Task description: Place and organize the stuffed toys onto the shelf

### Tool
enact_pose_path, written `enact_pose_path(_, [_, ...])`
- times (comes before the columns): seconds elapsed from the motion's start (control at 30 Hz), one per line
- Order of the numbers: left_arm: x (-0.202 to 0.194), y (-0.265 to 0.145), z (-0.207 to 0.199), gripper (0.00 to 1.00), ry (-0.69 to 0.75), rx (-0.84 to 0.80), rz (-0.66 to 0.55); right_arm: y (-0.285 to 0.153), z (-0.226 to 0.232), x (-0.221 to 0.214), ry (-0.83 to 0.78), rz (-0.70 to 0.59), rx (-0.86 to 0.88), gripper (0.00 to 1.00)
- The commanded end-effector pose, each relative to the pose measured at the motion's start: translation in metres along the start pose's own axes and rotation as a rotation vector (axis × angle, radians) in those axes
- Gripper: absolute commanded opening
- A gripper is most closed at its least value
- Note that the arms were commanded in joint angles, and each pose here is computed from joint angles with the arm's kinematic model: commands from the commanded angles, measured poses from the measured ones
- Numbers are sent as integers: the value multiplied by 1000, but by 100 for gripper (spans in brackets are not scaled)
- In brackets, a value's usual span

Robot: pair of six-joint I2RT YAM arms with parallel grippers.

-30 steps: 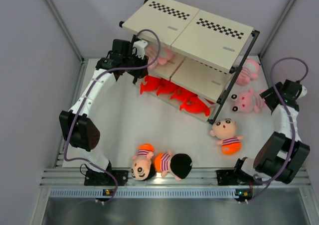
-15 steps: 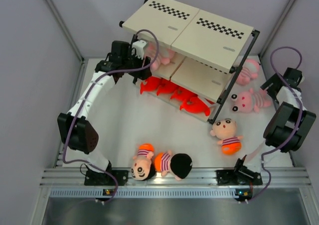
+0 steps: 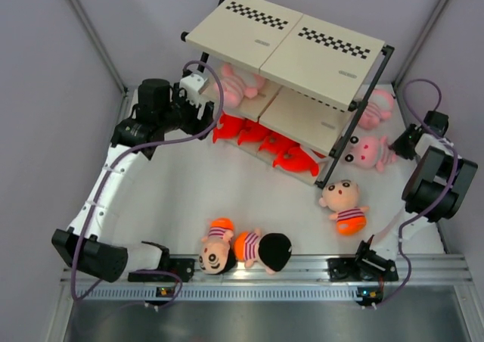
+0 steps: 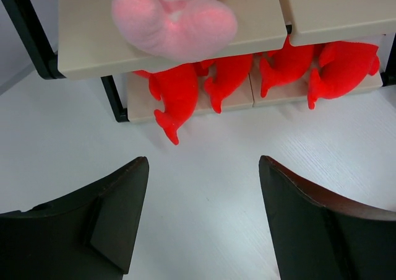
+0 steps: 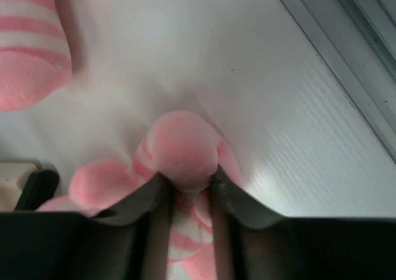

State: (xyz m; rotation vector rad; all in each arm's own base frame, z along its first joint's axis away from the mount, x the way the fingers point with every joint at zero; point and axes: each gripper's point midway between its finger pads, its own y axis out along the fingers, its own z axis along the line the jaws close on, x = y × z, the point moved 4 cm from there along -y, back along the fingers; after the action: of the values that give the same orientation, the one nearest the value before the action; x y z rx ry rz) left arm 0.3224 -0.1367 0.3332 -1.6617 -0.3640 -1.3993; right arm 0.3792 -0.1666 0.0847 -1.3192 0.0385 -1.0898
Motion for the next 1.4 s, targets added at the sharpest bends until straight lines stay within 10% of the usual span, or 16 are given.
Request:
enact_pose_path(0.0, [-9, -12, -5, 78, 14, -1, 34, -13, 0, -11, 2, 5, -1, 16])
enact_pose_path(0.03, [-9, -17, -7, 78, 13, -2, 35, -17, -1, -12, 4, -4, -13, 0])
enact_pose_path(0.7, [-7, -82, -42, 84, 42, -134, 62, -381, 69, 92, -201, -963, 61, 0])
enact_pose_path(0.97, [0, -92, -50, 85, 44, -176, 32, -495, 160, 46, -720, -1176, 618, 0])
enact_pose_path(1.37, [9, -107, -80, 95, 54, -383, -25, -567, 215, -47, -1111, -1003, 1439, 0])
